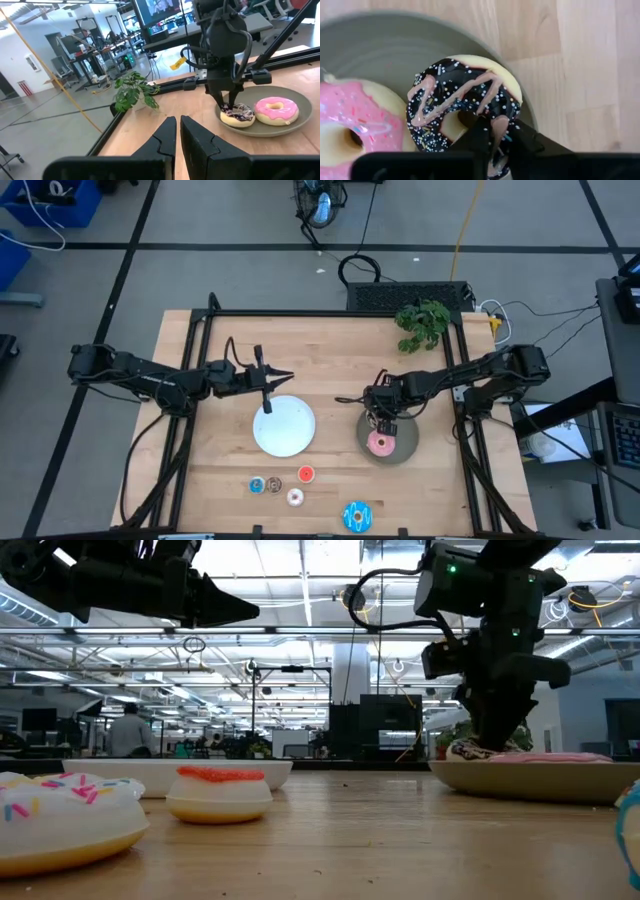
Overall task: Pick & Place donuts
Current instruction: Put the large black donut on the gray plate, then put the large blue donut on the gray plate
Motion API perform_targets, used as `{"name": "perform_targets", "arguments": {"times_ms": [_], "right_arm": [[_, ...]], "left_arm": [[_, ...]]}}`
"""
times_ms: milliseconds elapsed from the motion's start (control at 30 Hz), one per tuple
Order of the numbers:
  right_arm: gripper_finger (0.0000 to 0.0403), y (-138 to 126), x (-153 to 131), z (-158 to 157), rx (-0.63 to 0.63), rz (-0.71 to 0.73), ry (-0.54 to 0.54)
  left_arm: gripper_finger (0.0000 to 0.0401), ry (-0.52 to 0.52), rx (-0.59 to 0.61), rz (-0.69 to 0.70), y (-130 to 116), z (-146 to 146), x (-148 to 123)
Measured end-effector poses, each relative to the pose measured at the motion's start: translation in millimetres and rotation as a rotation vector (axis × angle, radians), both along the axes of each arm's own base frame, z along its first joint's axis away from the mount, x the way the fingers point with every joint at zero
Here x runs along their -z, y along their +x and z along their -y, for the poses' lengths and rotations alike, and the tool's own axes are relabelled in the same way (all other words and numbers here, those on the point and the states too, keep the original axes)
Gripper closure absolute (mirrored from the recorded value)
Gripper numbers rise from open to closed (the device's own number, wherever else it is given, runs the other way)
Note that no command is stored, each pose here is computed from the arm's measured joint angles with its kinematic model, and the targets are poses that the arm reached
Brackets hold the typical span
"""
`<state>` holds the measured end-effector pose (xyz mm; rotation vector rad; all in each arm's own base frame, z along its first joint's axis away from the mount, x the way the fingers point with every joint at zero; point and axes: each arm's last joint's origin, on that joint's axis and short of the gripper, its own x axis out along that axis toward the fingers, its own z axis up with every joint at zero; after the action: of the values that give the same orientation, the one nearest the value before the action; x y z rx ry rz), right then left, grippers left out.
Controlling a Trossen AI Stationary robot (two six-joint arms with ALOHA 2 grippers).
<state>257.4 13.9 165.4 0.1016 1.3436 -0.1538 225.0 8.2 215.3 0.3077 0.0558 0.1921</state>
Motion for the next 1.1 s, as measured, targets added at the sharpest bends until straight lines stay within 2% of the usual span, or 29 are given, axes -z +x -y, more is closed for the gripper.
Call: {"name": "perform_targets", "arguments": {"times_ms": [333, 533, 767, 867, 1100], "right_arm": [[0.0191, -4, -5, -1, 0.02, -0.072, 0.039], [0.0126, 5, -31, -1, 0.032, -0.077, 0.013], [0.011, 16, -73, -6, 0.038, -0.057, 0.019], [0.0118, 17, -96, -20, 0.014, -0.048, 0.007], [0.014, 20, -144, -64, -0.048, 0.102, 0.026]], "left_arm": [[0.0368, 0.0, 0.0, 0.0, 0, 0, 0], [0.0368, 0.001, 0.0, 0.0, 0, 0, 0], [0.0368, -0.004, 0.001, -0.001, 0, 0, 0], [0.0368, -0.005, 0.001, -0.004, 0, 0, 0], [0.0368, -0.021, 0.001, -0.003, 0, 0, 1]]}}
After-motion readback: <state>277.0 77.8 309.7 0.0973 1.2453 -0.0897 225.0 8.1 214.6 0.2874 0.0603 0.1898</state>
